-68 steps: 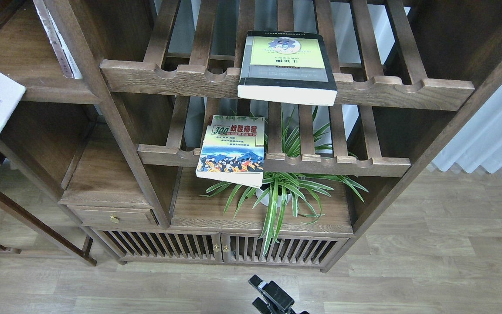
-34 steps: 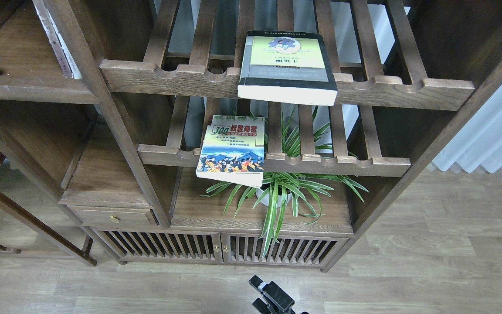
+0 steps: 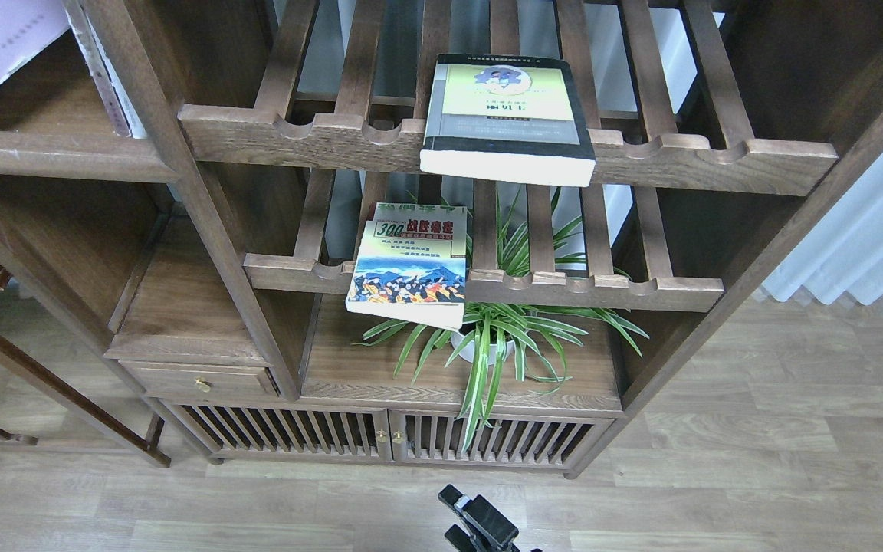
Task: Organize books on shelf
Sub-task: 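Insert the white book upright into the side shelf with the left gripper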
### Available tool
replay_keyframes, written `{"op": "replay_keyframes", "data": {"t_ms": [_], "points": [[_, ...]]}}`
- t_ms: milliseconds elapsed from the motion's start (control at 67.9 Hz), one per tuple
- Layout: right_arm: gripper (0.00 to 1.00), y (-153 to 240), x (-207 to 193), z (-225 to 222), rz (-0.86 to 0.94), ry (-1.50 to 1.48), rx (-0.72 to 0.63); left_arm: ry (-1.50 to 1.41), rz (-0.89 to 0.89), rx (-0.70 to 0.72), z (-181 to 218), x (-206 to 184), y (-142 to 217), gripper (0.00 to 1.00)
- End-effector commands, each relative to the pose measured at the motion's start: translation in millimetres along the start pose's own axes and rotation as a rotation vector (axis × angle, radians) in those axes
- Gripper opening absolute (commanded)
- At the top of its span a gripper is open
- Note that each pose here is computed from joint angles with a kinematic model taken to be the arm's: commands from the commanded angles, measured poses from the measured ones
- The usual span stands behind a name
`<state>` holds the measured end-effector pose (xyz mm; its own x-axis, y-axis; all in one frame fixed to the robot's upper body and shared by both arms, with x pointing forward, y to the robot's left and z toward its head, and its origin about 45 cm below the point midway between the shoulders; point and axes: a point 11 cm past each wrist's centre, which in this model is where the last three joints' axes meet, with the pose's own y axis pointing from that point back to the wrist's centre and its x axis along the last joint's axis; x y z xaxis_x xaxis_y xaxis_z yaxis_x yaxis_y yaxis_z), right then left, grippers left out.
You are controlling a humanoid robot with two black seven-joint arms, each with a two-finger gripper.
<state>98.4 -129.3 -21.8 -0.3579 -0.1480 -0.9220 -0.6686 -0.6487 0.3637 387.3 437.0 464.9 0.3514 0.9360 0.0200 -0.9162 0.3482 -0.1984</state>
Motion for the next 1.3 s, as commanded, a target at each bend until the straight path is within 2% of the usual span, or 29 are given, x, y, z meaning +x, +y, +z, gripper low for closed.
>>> {"op": "replay_keyframes", "data": {"t_ms": [0, 339, 500, 589, 662, 721, 868, 1281], "points": [[0.99, 0, 0, -1, -0.001, -0.001, 0.004, -0.002, -0.019, 0.002, 4, -4, -18, 0.06], [0.99, 0, 0, -1, 0.0, -0.009, 0.008, 0.035, -0.033, 0.076, -24, -9, -43, 0.07], [0.99, 0, 0, -1, -0.001, -0.008, 0.01, 0.04, -0.043, 0.094, -32, -14, -49, 0.1], [0.99, 0, -1, -2, -0.003, -0.009, 0.01, 0.04, -0.047, 0.1, -35, -15, -50, 0.17], [0.99, 0, -1, -2, -0.003, -0.01, 0.012, 0.041, -0.053, 0.091, -33, -18, -51, 0.31], [0.99, 0, -1, -2, -0.003, -0.01, 0.01, 0.049, -0.064, 0.082, -34, -22, -54, 0.46], [0.99, -1, -1, -2, -0.004, -0.009, 0.01, 0.064, -0.066, 0.061, -30, -23, -53, 0.61], [0.99, 0, -1, -2, -0.003, -0.012, 0.014, 0.08, -0.037, 0.008, -15, -11, -44, 0.64]]}}
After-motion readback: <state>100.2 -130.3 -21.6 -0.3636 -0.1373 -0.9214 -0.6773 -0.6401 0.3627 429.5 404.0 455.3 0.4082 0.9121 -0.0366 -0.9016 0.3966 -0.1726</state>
